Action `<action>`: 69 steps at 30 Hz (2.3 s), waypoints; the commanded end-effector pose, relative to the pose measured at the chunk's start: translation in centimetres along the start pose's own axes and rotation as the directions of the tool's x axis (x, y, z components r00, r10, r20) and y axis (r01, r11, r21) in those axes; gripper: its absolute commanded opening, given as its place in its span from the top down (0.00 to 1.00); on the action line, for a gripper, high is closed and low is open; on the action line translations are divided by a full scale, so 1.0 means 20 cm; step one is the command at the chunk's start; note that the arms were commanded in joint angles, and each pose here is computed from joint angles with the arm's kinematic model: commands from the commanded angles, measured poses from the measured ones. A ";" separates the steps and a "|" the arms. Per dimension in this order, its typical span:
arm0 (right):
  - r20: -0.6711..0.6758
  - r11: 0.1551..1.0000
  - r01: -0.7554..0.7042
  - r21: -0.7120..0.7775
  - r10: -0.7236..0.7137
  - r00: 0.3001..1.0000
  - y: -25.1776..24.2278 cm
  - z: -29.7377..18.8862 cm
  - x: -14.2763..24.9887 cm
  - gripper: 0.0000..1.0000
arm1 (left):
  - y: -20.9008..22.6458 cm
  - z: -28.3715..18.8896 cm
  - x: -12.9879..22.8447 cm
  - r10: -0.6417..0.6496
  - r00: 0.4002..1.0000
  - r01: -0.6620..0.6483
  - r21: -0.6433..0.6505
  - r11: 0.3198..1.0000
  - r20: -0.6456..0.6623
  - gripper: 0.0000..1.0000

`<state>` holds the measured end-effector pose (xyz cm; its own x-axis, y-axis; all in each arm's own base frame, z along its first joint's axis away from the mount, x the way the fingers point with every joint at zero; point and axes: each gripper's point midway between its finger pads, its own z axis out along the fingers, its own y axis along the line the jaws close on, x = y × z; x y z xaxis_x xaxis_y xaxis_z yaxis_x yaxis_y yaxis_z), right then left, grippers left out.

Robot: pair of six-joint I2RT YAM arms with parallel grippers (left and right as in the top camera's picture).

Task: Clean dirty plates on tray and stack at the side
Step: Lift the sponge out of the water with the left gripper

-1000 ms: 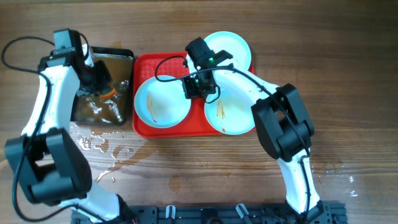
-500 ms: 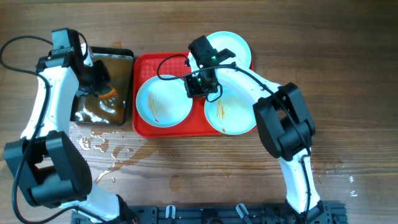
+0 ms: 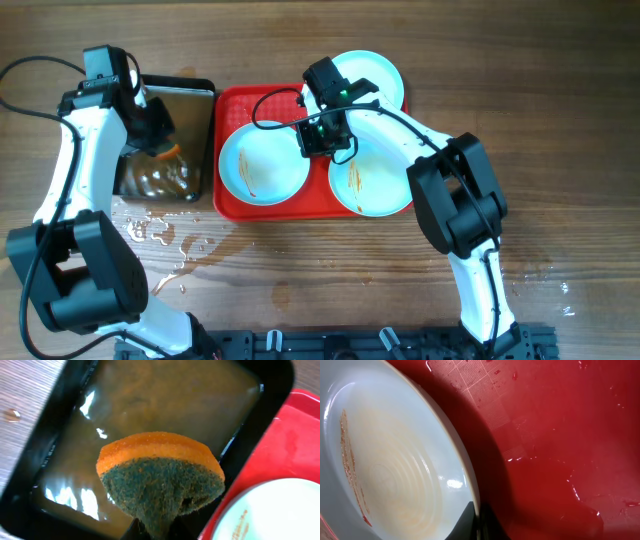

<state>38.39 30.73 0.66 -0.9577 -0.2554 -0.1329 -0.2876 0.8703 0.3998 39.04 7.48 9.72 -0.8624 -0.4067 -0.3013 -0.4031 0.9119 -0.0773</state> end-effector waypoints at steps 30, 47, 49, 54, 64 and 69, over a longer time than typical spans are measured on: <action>-0.003 1.000 0.021 -0.023 -0.021 1.000 0.01 0.04 -0.01 0.96 | -0.01 -0.13 -0.12 -0.029 0.950 0.146 -0.358 0.922 0.312 0.96; -0.002 0.999 0.023 -0.024 -0.023 1.000 0.01 0.04 -0.01 0.96 | 0.00 -0.14 -0.13 -0.033 0.948 0.154 -0.365 0.918 0.317 0.96; -0.001 0.999 0.022 -0.024 -0.022 1.000 0.01 0.04 -0.01 0.96 | 0.00 -0.14 -0.13 -0.033 0.948 0.154 -0.365 0.918 0.317 0.96; -0.001 0.999 0.022 -0.024 -0.023 1.000 0.01 0.04 -0.01 0.96 | 0.00 -0.13 -0.13 -0.033 0.948 0.154 -0.364 0.918 0.317 0.96; -0.001 0.999 0.023 -0.024 -0.023 1.000 0.01 0.04 -0.01 0.96 | 0.00 -0.13 -0.12 -0.033 0.948 0.152 -0.362 0.920 0.315 0.96; 0.003 0.999 0.024 -0.025 -0.024 1.000 0.01 0.04 -0.02 0.96 | -0.15 -0.07 -0.07 -0.063 0.971 0.111 -0.203 0.973 0.230 0.96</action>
<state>38.77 30.96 0.78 -0.9552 -0.2543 -0.1515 -0.2946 0.8661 0.4038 40.67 7.64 11.91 -0.7419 -0.3876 -0.5471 -0.5769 0.7848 0.2263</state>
